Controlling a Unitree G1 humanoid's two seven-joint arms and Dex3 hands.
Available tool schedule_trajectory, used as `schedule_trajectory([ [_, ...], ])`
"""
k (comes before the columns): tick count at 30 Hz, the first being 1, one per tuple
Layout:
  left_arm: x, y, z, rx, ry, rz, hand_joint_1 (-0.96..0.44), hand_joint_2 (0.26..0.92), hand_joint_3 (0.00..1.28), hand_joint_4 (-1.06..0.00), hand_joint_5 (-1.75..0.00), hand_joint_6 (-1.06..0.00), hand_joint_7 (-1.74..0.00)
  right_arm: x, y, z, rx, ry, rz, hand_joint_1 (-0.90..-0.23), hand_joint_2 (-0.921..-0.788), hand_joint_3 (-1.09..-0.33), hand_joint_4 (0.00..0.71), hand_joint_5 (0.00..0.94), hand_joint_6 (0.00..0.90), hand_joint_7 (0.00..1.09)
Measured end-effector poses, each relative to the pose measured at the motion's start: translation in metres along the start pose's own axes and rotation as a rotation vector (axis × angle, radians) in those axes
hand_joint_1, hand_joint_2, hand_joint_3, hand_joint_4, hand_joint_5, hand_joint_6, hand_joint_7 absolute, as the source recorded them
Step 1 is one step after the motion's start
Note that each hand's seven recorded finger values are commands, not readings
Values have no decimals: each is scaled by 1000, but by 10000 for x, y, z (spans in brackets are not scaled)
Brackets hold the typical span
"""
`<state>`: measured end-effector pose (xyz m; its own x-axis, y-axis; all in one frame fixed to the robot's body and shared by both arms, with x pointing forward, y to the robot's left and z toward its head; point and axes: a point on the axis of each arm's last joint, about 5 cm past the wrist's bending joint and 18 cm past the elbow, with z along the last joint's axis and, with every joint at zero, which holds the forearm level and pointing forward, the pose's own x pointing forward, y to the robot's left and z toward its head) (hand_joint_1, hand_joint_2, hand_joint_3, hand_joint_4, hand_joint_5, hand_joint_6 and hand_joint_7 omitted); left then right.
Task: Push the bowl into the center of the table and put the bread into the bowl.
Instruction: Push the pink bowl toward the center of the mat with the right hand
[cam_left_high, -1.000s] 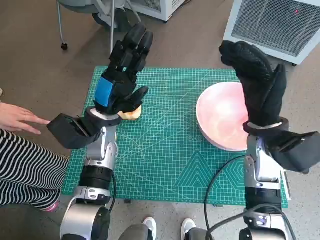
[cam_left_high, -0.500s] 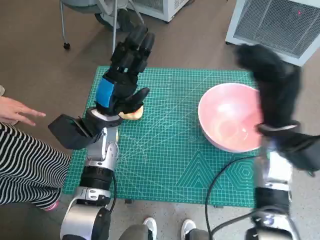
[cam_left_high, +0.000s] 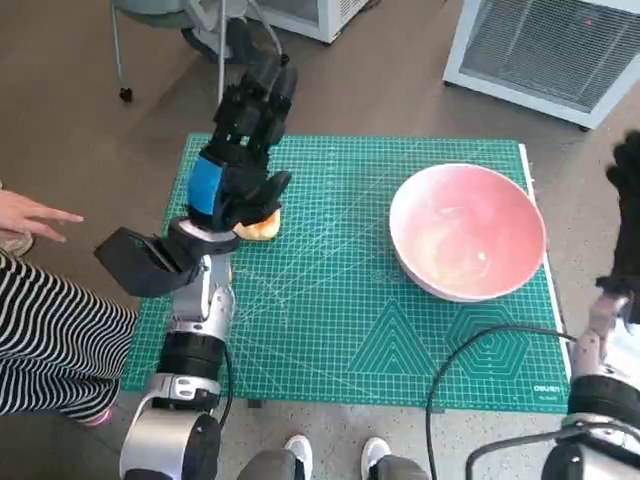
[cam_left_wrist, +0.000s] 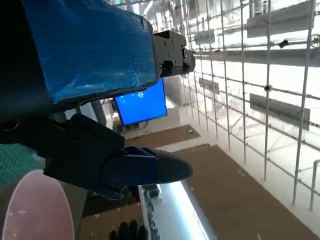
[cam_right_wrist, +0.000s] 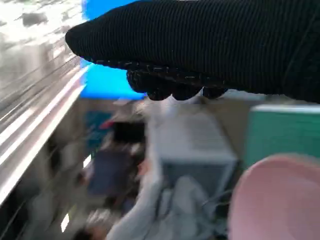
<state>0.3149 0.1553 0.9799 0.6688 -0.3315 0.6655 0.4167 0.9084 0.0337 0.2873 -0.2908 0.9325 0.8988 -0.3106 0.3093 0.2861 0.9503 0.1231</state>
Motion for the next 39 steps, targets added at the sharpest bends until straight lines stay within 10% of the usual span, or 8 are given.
schedule_trajectory([
  [39,-77,98,33,37,18,3,-723,921,340,-41,-1,1,-326,-183,170,-351,24,283,-20,-615,-921,-896,62,2,21,285],
])
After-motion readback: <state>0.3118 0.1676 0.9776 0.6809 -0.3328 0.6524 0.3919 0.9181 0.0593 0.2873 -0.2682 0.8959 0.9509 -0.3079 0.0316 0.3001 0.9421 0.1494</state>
